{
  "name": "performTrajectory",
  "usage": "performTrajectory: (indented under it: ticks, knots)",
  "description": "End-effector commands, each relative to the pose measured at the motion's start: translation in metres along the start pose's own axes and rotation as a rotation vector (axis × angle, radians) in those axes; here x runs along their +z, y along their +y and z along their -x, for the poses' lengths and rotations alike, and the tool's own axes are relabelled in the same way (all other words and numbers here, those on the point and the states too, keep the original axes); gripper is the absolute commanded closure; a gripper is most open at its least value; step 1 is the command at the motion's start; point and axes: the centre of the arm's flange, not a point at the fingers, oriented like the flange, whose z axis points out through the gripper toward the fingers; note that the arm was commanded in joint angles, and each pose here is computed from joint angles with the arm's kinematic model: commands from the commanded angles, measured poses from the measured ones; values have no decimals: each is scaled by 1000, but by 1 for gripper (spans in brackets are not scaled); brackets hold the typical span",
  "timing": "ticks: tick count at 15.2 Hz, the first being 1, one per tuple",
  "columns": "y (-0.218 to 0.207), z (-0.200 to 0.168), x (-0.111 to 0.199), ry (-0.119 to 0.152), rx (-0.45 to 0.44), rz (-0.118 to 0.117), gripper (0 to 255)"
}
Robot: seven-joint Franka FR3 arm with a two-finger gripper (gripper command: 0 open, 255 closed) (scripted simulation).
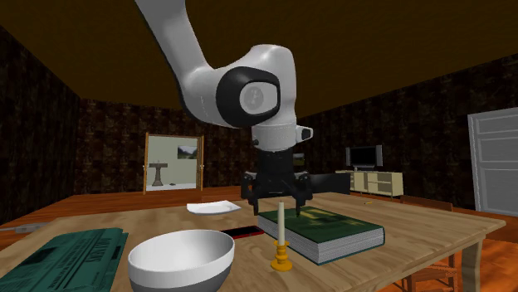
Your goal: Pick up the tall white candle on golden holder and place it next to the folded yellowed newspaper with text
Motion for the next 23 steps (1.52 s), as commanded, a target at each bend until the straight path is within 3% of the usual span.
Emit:
performTrajectory:
  ticks: [1, 9, 16, 17, 23]
  knots:
    - [8, -2, 20, 36, -15, -2, 0]
    - [8, -4, 60, 36, -15, -2, 0]
    - [8, -4, 60, 36, -15, -2, 0]
    - [8, -4, 60, 36, -15, -2, 255]
    - [8, -4, 60, 36, -15, -2, 255]
